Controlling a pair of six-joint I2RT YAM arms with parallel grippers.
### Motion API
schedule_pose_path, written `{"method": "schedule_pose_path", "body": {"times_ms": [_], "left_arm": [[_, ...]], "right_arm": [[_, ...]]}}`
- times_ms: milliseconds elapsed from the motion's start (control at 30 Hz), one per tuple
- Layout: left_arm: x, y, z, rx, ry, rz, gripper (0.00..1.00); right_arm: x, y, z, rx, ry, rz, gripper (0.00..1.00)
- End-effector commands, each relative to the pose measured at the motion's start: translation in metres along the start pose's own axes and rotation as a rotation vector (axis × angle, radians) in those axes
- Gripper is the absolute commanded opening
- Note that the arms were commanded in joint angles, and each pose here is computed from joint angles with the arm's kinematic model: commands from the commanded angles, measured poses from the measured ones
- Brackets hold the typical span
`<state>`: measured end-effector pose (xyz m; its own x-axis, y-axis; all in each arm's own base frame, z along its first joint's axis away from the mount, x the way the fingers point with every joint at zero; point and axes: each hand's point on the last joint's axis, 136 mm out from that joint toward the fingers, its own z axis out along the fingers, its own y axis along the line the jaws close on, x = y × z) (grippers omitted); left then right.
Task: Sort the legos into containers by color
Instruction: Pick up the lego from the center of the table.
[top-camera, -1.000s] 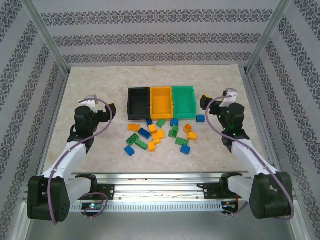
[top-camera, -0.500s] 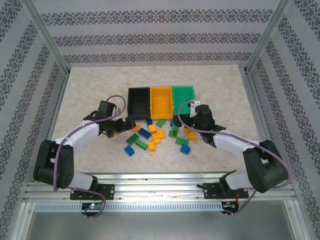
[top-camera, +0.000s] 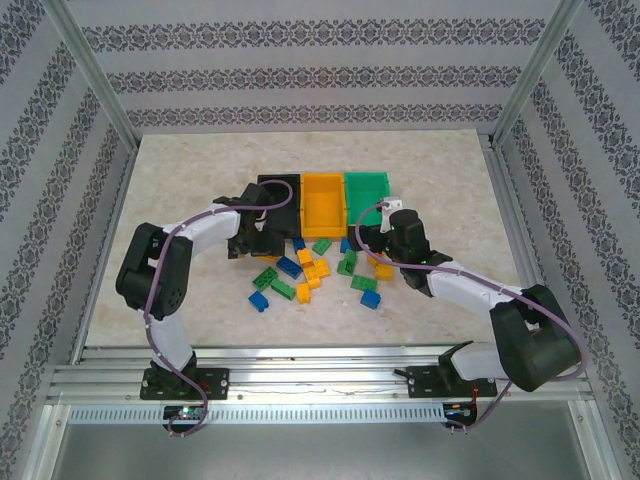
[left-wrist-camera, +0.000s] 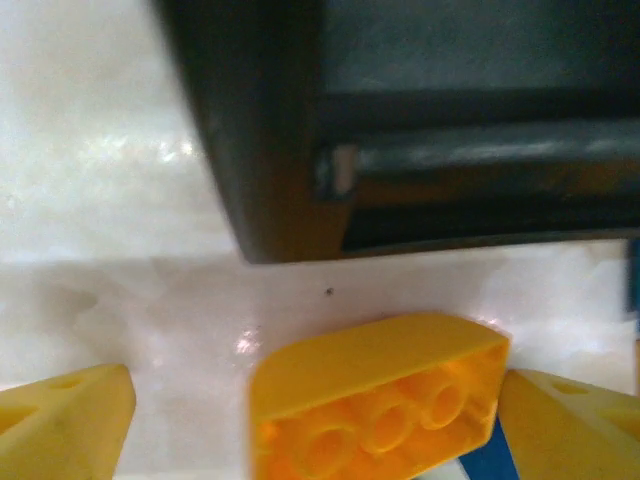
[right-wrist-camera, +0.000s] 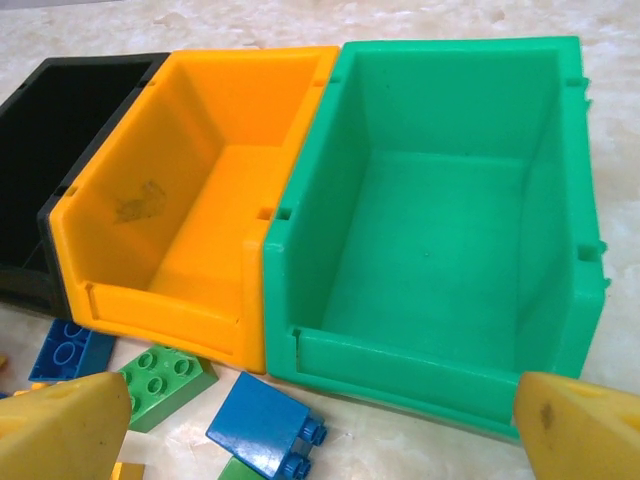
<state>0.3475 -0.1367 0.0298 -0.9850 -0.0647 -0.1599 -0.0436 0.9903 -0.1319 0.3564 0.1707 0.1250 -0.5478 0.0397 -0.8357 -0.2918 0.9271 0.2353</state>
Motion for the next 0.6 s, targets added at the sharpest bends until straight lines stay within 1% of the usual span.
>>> {"method": "schedule_pose_path", "body": {"times_ms": [0, 33, 100, 233, 333, 367, 400, 567], "left_arm": [[0.013, 0.003, 0.009, -0.075, 0.073, 0.070, 0.90], [0.013, 0.002, 0.010, -0.077, 0.073, 0.081, 0.86], [0.012, 0.000, 0.013, -0.081, 0.076, 0.094, 0.83], [0.013, -0.003, 0.014, -0.064, 0.079, 0.097, 0.62], [0.015, -0.005, 0.010, -0.044, 0.063, 0.091, 0.60], [0.015, -0.005, 0.007, -0.040, 0.051, 0.090, 0.56], [0.016, -0.004, 0.003, -0.041, 0.038, 0.086, 0.55], [0.014, 0.000, -0.025, -0.038, -0.050, 0.070, 0.54]], "right_arm": [[0.001, 0.001, 0.003, 0.005, -0.005, -0.021, 0.98], [0.002, 0.002, 0.004, 0.004, -0.001, -0.023, 0.98], [0.002, 0.003, 0.005, 0.005, 0.001, -0.027, 0.98], [0.005, 0.002, 0.007, 0.013, 0.009, -0.038, 0.98], [0.006, 0.003, 0.008, 0.013, 0.012, -0.045, 0.98], [0.006, 0.004, 0.009, 0.013, 0.012, -0.048, 0.98], [0.006, 0.004, 0.009, 0.015, 0.013, -0.052, 0.98], [0.007, 0.006, 0.010, 0.022, 0.014, -0.072, 0.98]]}}
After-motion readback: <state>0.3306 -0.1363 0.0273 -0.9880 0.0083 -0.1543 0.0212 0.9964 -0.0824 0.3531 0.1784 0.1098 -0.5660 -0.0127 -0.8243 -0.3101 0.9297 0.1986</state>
